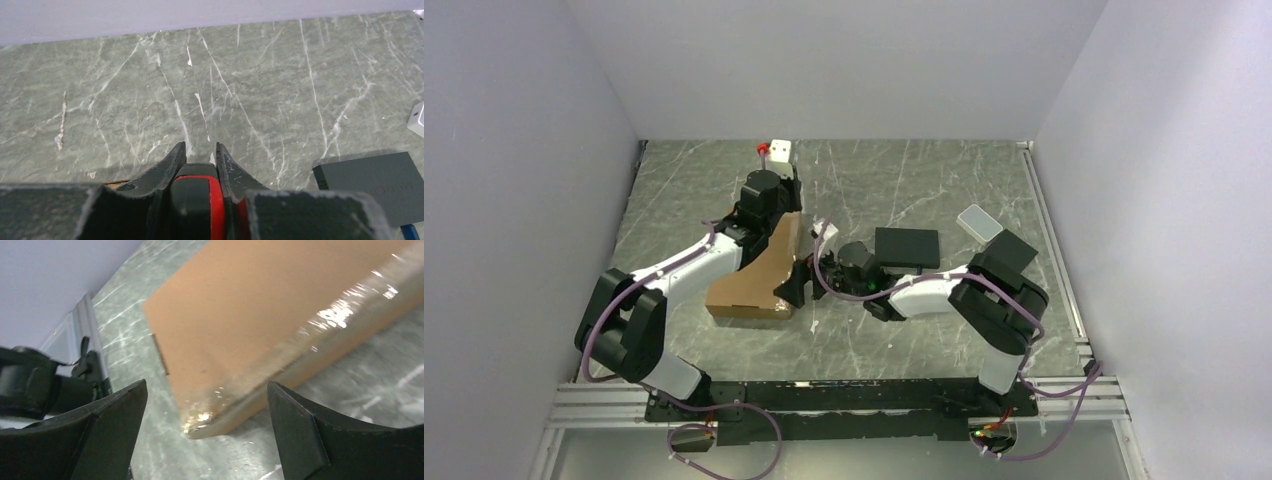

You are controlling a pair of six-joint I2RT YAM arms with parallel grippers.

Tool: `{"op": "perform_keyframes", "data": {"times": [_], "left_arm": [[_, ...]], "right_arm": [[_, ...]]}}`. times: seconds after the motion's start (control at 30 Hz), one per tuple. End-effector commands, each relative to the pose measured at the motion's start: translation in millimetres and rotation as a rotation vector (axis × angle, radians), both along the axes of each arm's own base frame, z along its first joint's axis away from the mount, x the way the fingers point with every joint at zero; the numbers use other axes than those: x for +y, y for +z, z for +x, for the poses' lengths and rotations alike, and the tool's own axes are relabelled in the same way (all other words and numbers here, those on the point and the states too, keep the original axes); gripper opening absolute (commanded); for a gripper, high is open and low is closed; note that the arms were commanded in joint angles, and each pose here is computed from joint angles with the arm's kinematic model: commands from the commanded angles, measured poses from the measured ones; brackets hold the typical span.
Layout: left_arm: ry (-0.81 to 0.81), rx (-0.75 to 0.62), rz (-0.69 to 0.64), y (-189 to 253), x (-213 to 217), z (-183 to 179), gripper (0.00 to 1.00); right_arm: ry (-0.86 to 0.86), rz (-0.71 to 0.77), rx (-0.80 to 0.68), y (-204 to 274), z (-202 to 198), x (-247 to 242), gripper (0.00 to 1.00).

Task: Unpack the express box

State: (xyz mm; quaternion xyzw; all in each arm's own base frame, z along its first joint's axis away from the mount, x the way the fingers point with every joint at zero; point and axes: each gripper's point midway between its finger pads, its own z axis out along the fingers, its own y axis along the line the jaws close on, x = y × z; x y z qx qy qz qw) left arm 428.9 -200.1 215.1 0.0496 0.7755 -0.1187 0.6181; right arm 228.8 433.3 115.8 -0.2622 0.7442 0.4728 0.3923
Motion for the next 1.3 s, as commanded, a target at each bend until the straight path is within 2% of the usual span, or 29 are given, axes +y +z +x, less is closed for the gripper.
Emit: {"op": "perform_keyframes", "data": {"times": [0.0, 0.13, 0.2, 0.3, 0.57, 1.27], "left_arm": [[-0.001, -0.037, -0.026, 11.9, -1.7, 11.3, 0.0], [-0.001, -0.038, -0.028, 9.4, -2.6, 15.5, 0.0], [0.003, -0.04, -0.023, 7.7, -1.4, 16.1, 0.0], [0.0, -0.038, -0.023, 5.2, -1.7, 15.9, 0.0], [-0.008, -0.034, -0.033, 0.6, -3.8, 15.5, 0.0], [0.005, -0.021, -0.006, -9.9, 5.7, 4.7, 0.0]], "right_arm": [[-0.168, 0.128, 0.026, -0.8, 31.5, -9.2, 0.9], [-0.125, 0.191, 0.178, -11.9, 31.4, -3.8, 0.79], [-0.119, 0.174, 0.237, -22.1, 30.7, -2.1, 0.77], [-0.122, 0.175, 0.3, -31.2, 26.6, -2.5, 0.71], [-0.067, 0.167, 0.418, -54.6, 12.9, 3.6, 0.48], [-0.085, 0.155, 0.463, -60.8, 17.5, -1.3, 0.41]]}}
